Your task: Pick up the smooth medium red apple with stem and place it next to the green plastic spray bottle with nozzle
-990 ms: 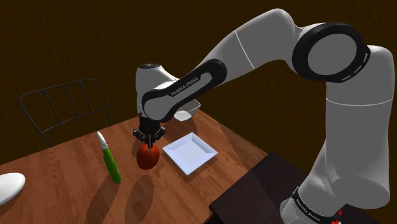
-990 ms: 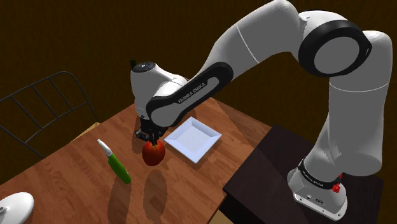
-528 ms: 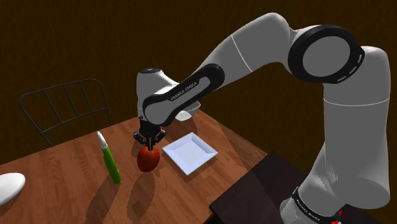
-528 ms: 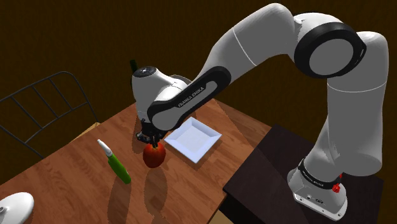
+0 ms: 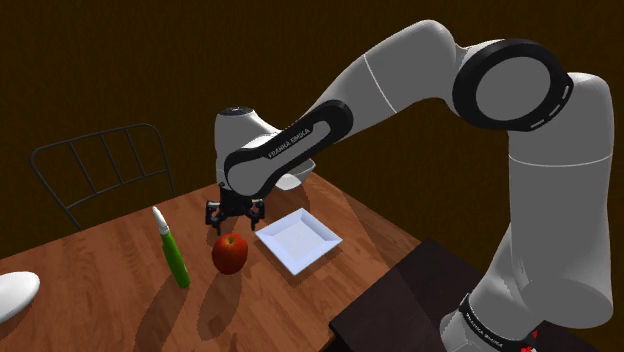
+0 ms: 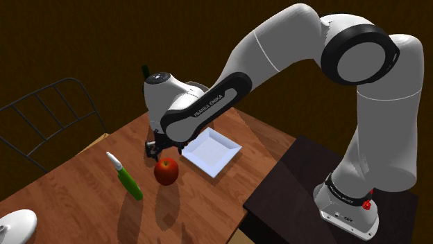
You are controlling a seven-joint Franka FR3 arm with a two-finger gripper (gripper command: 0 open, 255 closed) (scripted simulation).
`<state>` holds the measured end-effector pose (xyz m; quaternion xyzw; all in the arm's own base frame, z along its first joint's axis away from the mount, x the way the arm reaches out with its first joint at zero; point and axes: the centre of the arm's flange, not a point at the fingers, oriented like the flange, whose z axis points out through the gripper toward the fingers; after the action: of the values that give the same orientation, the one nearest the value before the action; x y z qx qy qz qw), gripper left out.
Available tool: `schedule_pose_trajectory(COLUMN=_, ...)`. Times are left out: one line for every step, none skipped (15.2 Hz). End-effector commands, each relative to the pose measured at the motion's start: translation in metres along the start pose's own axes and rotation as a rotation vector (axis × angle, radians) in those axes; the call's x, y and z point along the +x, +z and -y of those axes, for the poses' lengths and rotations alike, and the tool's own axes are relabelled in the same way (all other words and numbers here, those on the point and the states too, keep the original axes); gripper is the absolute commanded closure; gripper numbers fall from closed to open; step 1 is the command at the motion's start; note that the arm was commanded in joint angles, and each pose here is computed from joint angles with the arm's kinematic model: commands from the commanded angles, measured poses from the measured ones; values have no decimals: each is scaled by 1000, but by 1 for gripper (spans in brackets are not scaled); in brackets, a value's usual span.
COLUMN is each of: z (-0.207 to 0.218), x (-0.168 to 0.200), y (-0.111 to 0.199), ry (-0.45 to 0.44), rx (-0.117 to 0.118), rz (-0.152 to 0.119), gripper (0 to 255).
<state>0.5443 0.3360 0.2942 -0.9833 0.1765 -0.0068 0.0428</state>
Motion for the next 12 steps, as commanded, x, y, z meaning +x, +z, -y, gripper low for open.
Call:
schedule_pose_trajectory(z=0, x=0, y=0, ry=0, rx=0, rz=0, gripper=0)
schedule_pose_trajectory(z=0, x=0, y=-13, ry=0, rx=0, rz=0, gripper=0)
schedule_pose_trajectory(z=0, x=0, y=-26, ry=0, rx=0, rz=0, gripper=0)
schedule_pose_trajectory(z=0, x=0, y=-40, ry=0, rx=0, rz=0, gripper=0)
schedule_pose_trajectory(z=0, x=0, y=-50, ry=0, rx=0, rz=0, gripper=0)
schedule_pose_trajectory(z=0, x=0, y=-50, ry=0, rx=0, rz=0, gripper=0)
schedule_pose_trajectory(z=0, x=0, y=-50, ry=0, rx=0, rz=0, gripper=0)
schedule_pose_trajectory(z=0, x=0, y=-50, ry=0, rx=0, rz=0, gripper=0)
schedule_pose_trajectory(z=0, x=0, y=-50, ry=0, rx=0, rz=0, gripper=0)
schedule_pose_trajectory(z=0, x=0, y=-50, ry=0, rx=0, rz=0, gripper=0)
schedule_pose_trajectory(z=0, x=0, y=-50, ry=0, rx=0, rz=0, gripper=0)
schedule_pose_trajectory(z=0, x=0, y=-50, ry=0, rx=0, rz=0, gripper=0)
